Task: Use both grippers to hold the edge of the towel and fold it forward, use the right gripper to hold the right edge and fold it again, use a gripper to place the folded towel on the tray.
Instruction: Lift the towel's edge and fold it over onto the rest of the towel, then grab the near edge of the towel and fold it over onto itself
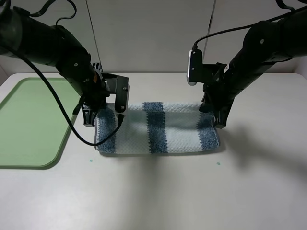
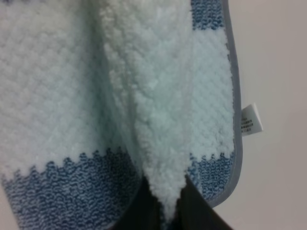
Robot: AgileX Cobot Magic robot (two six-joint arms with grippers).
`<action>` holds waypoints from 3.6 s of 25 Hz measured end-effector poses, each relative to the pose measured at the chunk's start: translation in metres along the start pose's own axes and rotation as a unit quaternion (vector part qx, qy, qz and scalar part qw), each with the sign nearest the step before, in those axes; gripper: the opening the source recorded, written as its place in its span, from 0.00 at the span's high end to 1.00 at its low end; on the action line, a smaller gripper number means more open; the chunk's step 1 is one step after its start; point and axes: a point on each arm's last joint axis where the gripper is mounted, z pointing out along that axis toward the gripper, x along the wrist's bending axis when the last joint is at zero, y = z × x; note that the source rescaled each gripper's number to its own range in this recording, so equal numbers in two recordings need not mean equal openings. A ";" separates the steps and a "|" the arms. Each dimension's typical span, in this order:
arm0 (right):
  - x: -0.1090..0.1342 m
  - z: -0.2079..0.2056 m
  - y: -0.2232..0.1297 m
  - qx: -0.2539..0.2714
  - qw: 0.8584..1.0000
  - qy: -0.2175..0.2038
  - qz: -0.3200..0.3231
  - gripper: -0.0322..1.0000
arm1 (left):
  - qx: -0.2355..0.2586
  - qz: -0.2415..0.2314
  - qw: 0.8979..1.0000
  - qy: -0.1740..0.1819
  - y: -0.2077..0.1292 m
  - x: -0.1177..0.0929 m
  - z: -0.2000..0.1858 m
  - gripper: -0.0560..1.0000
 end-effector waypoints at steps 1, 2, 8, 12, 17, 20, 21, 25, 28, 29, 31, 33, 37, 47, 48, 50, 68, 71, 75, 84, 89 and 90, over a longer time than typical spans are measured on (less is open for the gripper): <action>0.000 0.000 0.000 0.000 1.000 0.000 0.003 0.97 | 0.000 0.000 1.000 0.000 0.000 0.000 0.000 0.95; 0.000 0.000 0.000 0.000 1.000 0.000 0.006 0.97 | -0.001 0.000 1.000 0.001 0.000 0.000 0.000 0.95; 0.001 0.000 -0.001 0.004 0.999 0.006 0.036 0.53 | 0.002 0.001 1.000 0.000 -0.001 0.000 0.000 0.85; 0.001 0.000 -0.001 0.005 0.997 0.003 0.072 0.07 | 0.000 -0.036 0.999 0.002 -0.001 0.001 0.000 0.42; 0.000 -0.001 -0.001 0.008 0.995 -0.001 0.098 0.01 | -0.022 -0.095 0.995 0.017 0.003 0.004 0.000 0.04; -0.002 -0.004 -0.001 0.006 0.995 -0.011 0.096 0.00 | -0.027 -0.098 0.995 0.021 0.004 0.005 0.000 0.01; -0.003 -0.006 -0.001 0.004 0.995 -0.016 0.096 0.00 | -0.027 -0.099 0.995 0.021 0.004 0.005 0.000 0.01; -0.004 -0.012 0.001 -0.003 0.995 -0.025 0.094 0.00 | -0.029 -0.099 0.994 0.023 0.004 0.005 0.000 0.00; -0.004 -0.013 0.001 -0.005 0.995 -0.027 0.096 0.00 | -0.032 -0.099 0.994 0.025 0.005 0.005 0.000 0.00; -0.004 -0.013 0.001 -0.005 0.995 -0.027 0.100 0.00 | -0.033 -0.099 0.994 0.026 0.005 0.006 0.000 0.00; -0.004 -0.013 0.001 -0.005 0.994 -0.027 0.105 0.00 | -0.034 -0.099 0.994 0.026 0.005 0.006 0.000 0.00; -0.004 -0.014 0.001 -0.005 0.994 -0.028 0.109 0.00 | -0.034 -0.100 0.994 0.026 0.005 0.006 0.000 0.00; -0.005 -0.017 0.002 -0.008 0.993 -0.030 0.118 0.00 | -0.035 -0.104 0.994 0.026 0.005 0.006 0.000 0.00; -0.006 -0.021 0.003 -0.014 0.992 -0.037 0.119 0.00 | -0.029 -0.134 0.990 0.034 0.000 0.010 -0.018 0.00; -0.006 -0.021 0.003 -0.014 0.992 -0.037 0.119 0.00 | -0.029 -0.143 0.989 0.038 -0.001 0.011 -0.024 0.00; -0.006 -0.021 0.003 -0.014 0.992 -0.037 0.119 0.00 | -0.029 -0.166 0.985 0.046 -0.005 0.013 -0.038 0.00; -0.007 -0.021 0.003 -0.017 0.992 -0.042 0.119 0.00 | 0.002 -0.492 0.868 0.065 -0.062 -0.007 -0.179 0.00; -0.007 -0.021 0.003 -0.017 0.992 -0.042 0.119 0.00 | 0.001 -0.516 0.853 0.075 -0.075 -0.018 -0.206 0.00; -0.007 -0.021 0.003 -0.017 0.992 -0.042 0.119 0.00 | -0.066 -0.559 0.822 0.083 -0.089 -0.036 -0.247 0.00; -0.007 -0.021 0.004 -0.020 0.991 -0.041 0.125 0.00 | -0.183 -0.589 0.781 0.103 -0.129 -0.109 -0.300 0.00; -0.007 -0.021 0.004 -0.021 0.991 -0.042 0.125 0.00 | -0.203 -0.580 0.782 0.106 -0.145 -0.154 -0.289 0.01; -0.007 -0.021 0.004 -0.021 0.991 -0.042 0.125 0.00 | -0.205 -0.580 0.781 0.107 -0.148 -0.161 -0.286 0.01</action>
